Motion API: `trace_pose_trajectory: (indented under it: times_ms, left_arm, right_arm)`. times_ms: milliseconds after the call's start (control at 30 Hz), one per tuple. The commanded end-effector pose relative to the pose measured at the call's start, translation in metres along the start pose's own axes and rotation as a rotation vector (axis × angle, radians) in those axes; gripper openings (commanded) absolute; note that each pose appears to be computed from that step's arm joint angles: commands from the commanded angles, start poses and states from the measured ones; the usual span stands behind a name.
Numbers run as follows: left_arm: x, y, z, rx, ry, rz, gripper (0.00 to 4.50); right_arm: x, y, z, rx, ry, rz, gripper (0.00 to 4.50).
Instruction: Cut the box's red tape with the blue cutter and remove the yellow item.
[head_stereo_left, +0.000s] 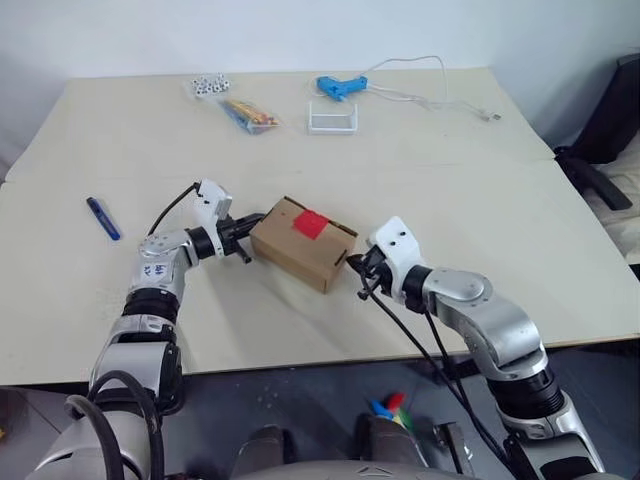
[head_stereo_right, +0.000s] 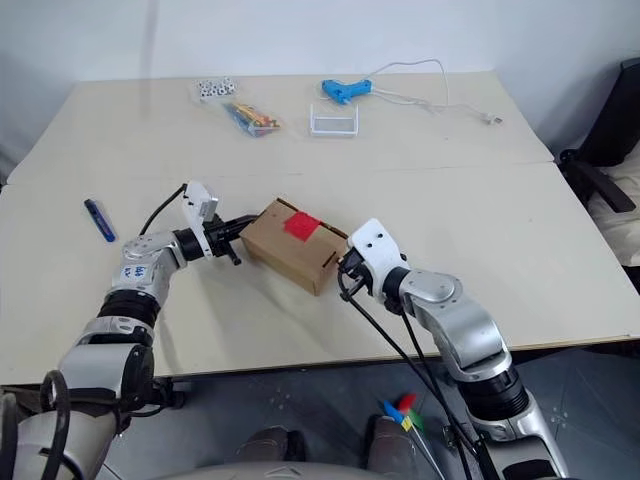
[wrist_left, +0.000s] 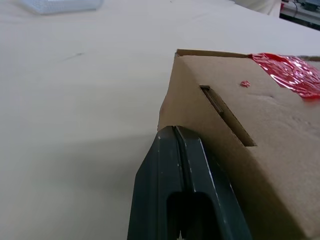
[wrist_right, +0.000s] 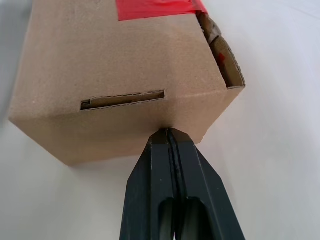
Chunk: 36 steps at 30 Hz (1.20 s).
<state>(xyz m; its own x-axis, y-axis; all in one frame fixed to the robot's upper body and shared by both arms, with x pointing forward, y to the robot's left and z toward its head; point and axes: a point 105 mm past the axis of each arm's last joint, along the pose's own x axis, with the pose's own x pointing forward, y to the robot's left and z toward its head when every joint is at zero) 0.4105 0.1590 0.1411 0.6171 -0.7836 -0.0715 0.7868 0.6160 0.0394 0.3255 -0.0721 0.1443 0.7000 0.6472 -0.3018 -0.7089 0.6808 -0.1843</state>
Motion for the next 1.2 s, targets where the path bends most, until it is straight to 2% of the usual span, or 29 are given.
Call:
trace_pose_trajectory:
  times_ms: [33,167,600,1200]
  left_arm:
    - [0.015,-0.029,0.005,0.031,-0.006,-0.135,0.0]
    - [0.016,-0.052,-0.006,0.019,0.02,-0.191,0.0]
    - [0.036,-0.095,-0.018,-0.04,0.03,-0.305,0.0]
    - [0.074,-0.097,-0.007,0.002,-0.002,-0.364,0.0]
  right_arm:
    - [-0.009,0.014,0.015,-0.036,-0.049,0.05,0.03]
    - [-0.031,0.013,0.007,-0.048,-0.001,0.033,0.03]
    - [-0.066,-0.002,-0.011,-0.045,0.098,-0.05,0.03]
    - [-0.07,0.001,-0.013,-0.039,0.114,0.002,0.03]
